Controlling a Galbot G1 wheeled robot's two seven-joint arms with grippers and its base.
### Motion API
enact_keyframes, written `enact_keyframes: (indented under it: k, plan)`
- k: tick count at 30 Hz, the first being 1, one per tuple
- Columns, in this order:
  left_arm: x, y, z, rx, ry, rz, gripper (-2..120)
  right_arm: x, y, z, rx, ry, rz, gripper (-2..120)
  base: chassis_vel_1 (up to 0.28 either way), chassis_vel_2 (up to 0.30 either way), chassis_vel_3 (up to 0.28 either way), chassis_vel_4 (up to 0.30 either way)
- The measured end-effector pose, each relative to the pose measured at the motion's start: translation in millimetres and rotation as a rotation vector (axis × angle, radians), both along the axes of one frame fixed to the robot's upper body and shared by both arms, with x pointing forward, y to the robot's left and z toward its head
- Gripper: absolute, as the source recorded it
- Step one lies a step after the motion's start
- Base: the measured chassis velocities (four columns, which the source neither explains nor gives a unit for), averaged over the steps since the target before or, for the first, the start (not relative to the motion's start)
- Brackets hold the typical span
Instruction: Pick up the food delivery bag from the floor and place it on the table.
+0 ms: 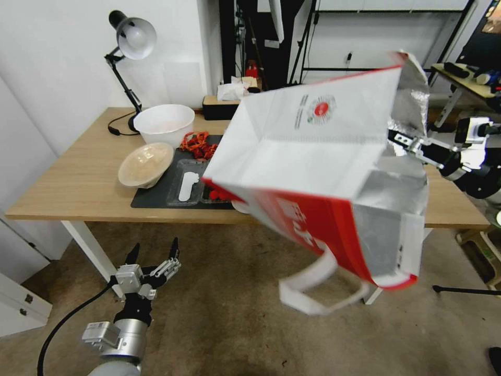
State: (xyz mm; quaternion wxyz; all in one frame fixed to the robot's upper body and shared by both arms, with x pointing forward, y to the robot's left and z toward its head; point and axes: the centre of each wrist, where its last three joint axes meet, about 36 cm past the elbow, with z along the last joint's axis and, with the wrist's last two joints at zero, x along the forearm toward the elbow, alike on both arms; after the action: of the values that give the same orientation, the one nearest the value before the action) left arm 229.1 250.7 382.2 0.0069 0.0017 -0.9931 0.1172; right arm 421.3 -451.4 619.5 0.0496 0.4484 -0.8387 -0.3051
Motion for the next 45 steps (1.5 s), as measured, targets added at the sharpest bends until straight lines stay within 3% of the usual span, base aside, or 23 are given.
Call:
enact_keyframes:
  k: [13, 25, 33, 45]
  plan:
    - [2.5, 1.5, -4.0, 0.001, 0.004, -0.005, 100, -4.1, 13.5, 6.9, 0.016, 0.040, -0.186, 0, 0.000, 0.000, 0.000, 0.000]
    - [5.9, 2.5, -3.5, 0.002, 0.003, -0.016, 100, -10.7, 26.1, 12.4, 0.035, 0.082, -0.438, 0, 0.000, 0.000, 0.000, 0.000]
    - [7.7, 0.6, -3.8, 0.000, 0.003, -0.027, 100, -14.4, 34.4, 15.3, 0.010, 0.145, -0.579, 0, 0.000, 0.000, 0.000, 0.000]
    - [7.0, -2.7, -8.3, -0.002, 0.013, -0.036, 100, -24.0, 62.4, 36.6, -0.118, 0.350, -0.773, 0, 0.000, 0.000, 0.000, 0.000]
